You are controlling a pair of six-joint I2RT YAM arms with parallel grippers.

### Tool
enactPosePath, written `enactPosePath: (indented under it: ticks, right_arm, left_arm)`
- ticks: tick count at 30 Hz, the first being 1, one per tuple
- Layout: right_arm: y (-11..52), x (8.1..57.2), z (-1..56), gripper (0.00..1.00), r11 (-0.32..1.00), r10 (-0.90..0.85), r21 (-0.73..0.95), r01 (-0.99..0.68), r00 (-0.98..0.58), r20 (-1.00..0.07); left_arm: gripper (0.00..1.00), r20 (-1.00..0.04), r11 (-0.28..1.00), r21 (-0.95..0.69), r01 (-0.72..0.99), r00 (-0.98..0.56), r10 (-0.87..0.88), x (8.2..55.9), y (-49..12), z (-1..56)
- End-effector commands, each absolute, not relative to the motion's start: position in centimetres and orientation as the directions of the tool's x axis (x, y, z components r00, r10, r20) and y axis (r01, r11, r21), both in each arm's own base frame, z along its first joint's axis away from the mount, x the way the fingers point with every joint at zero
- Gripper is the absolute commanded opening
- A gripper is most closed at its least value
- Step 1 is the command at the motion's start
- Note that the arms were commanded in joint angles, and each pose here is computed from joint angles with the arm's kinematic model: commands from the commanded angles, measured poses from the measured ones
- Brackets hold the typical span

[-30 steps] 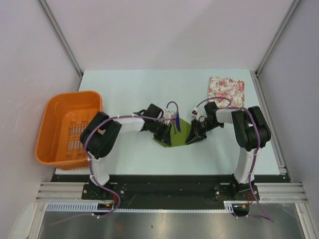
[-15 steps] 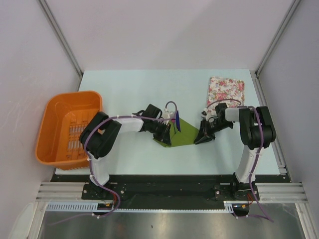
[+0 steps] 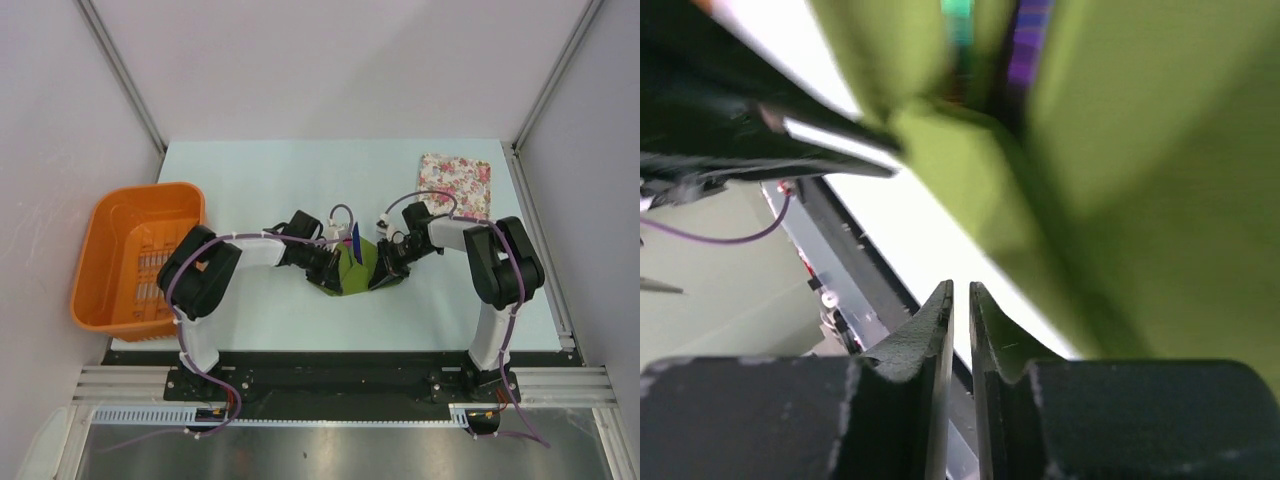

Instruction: Place the utensils on the paper napkin and roll it up

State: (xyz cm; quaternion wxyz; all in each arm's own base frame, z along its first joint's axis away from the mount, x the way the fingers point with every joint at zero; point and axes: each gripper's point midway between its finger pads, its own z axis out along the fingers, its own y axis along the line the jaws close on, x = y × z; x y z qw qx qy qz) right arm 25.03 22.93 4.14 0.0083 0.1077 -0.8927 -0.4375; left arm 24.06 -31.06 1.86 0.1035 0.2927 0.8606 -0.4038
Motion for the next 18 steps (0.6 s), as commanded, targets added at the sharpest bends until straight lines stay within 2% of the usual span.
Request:
enactPosePath:
  ticks: [1, 3, 8, 11, 18]
  right_arm:
    - [22.3, 25.9, 2.1, 0.15, 0.639, -0.183, 0.752, -0.164, -0.981, -0.058]
    - [22.2, 25.8, 1.2, 0.15, 0.651, -0.185, 0.743, -0.154, -0.982, -0.041]
    - [22.2, 26.0, 0.5, 0.15, 0.671, -0.188, 0.725, -0.156, -0.981, -0.037]
    - [22.2, 25.8, 0.3, 0.15, 0.673, -0.183, 0.725, -0.144, -0.983, -0.026]
    - [22.3, 26.0, 0.3, 0.15, 0.673, -0.182, 0.726, -0.143, -0.983, -0.024]
  left_arm:
    - [0.19, -0.412, 0.488, -0.644, 0.589, -0.805, 0.427, 23.3, -29.9, 2.5]
    - [0.20, -0.418, 0.463, -0.661, 0.590, -0.803, 0.425, 23.1, -30.1, 3.1]
    - [0.24, -0.521, 0.324, -0.687, 0.650, -0.752, 0.405, 22.6, -31.9, 7.2]
    - [0.26, -0.491, 0.285, -0.733, 0.617, -0.771, 0.405, 22.3, -33.0, 8.0]
    - [0.27, -0.428, 0.296, -0.783, 0.547, -0.819, 0.382, 23.2, -34.6, 6.6]
